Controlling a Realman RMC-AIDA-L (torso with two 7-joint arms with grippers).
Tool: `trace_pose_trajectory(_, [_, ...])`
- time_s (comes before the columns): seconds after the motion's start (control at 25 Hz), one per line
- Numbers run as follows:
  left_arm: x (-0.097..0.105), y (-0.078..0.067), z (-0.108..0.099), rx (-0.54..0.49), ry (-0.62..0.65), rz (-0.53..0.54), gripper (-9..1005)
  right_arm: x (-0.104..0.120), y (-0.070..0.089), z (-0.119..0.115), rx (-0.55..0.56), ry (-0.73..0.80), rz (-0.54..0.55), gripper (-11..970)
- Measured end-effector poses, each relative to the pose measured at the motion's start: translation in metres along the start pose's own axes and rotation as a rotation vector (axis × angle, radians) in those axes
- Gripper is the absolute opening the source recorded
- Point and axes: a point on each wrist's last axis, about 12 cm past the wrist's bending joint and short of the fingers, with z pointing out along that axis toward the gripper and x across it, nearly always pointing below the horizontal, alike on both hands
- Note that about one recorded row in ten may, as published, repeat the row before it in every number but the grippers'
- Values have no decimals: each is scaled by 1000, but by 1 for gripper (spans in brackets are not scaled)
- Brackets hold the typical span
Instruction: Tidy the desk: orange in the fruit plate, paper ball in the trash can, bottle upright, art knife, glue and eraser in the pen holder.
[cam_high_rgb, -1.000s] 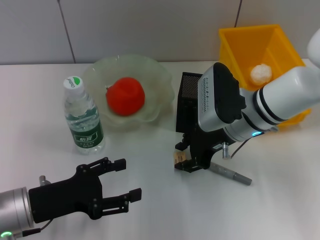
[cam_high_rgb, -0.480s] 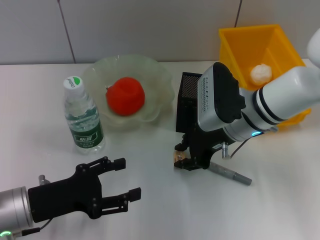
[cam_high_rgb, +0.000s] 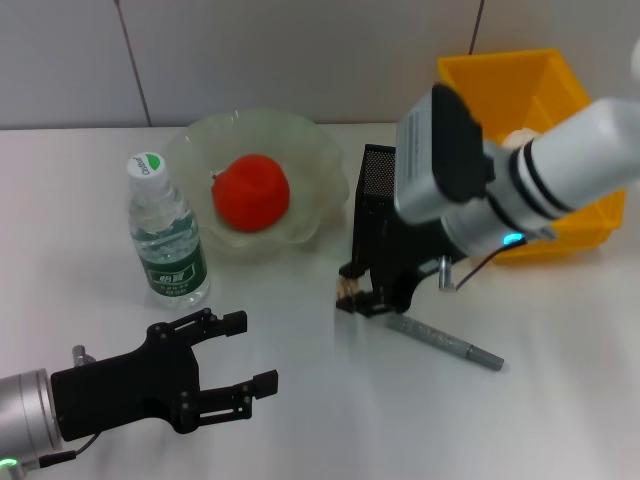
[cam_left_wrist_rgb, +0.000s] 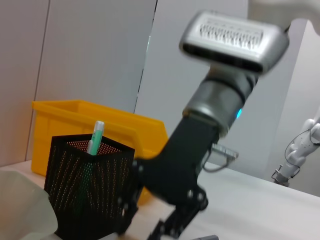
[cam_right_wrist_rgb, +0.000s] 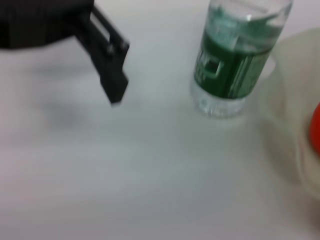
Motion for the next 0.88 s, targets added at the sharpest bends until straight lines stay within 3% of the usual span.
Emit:
trace_pose_trajectory(0.4, [-1, 1, -1, 2, 6, 18, 862, -35, 1, -65, 86, -54, 17, 392])
trace_pose_trajectory(0.88, [-3, 1, -1, 18, 2, 19, 862, -29, -19, -92, 270, -24, 198, 397])
